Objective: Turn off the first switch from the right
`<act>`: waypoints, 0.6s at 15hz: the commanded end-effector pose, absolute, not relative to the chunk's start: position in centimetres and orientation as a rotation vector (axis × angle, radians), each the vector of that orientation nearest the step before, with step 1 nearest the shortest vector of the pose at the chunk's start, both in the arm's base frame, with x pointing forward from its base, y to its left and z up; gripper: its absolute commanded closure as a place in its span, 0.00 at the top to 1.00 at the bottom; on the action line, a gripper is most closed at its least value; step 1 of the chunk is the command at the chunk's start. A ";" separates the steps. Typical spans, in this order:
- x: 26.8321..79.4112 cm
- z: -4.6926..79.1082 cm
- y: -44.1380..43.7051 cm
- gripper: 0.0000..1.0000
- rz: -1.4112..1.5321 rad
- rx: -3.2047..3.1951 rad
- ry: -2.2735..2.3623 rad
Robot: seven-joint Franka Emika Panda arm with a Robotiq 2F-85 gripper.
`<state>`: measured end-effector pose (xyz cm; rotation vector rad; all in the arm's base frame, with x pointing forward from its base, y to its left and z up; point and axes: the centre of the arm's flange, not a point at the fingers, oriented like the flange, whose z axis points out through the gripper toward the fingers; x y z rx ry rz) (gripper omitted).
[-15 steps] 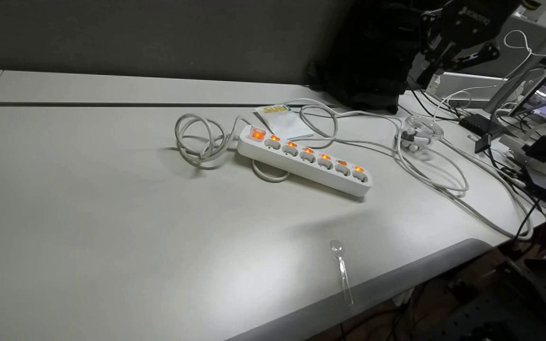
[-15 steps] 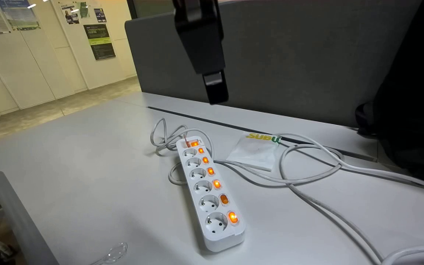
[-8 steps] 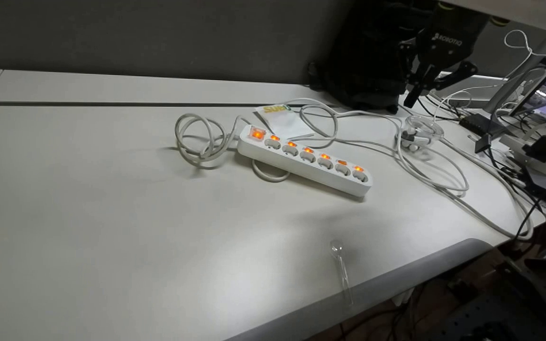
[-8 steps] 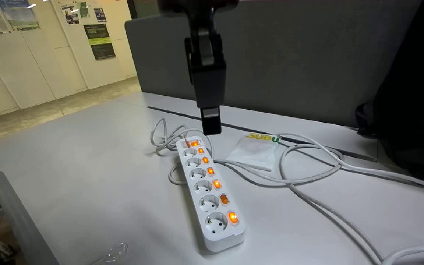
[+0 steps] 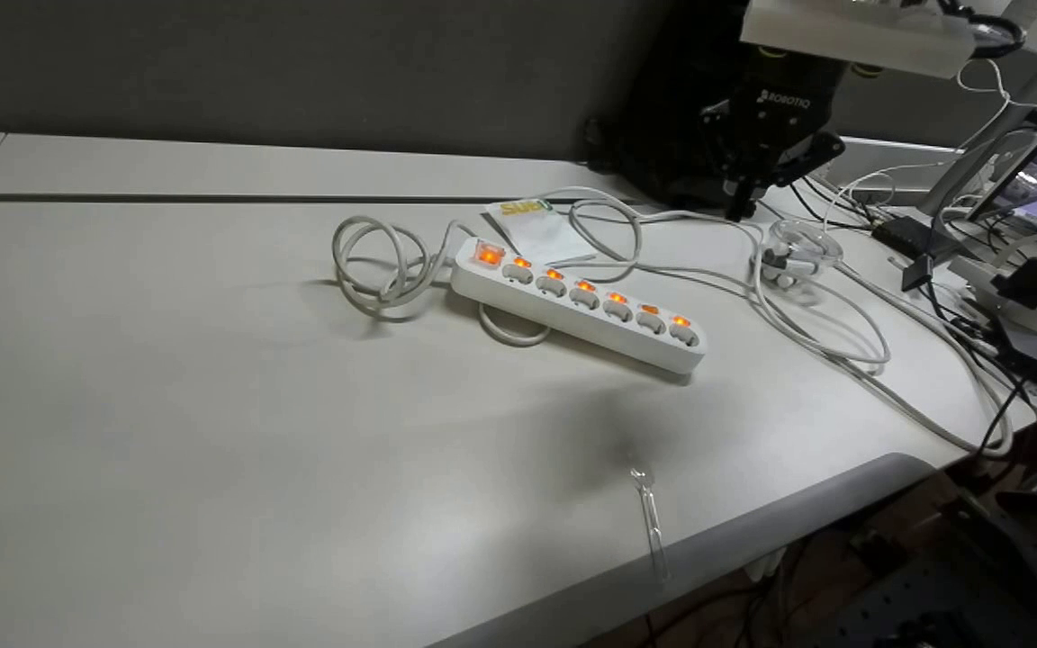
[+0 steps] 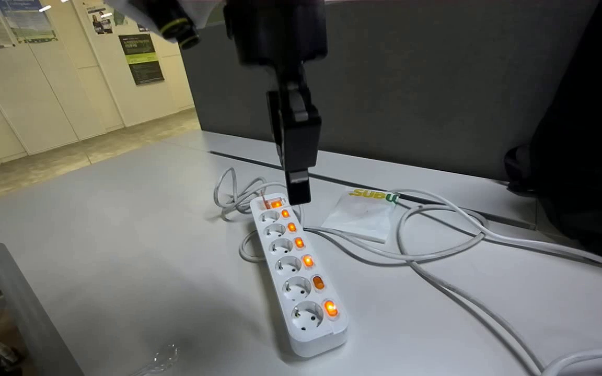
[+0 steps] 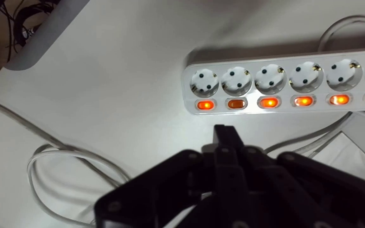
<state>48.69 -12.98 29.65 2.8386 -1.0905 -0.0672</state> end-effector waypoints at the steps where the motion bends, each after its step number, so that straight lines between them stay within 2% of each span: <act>1: 50.6 27.6 -11.6 0.00 -0.098 2.798 -1.054; 9: 49.8 25.7 -12.1 0.01 -0.082 2.787 -1.006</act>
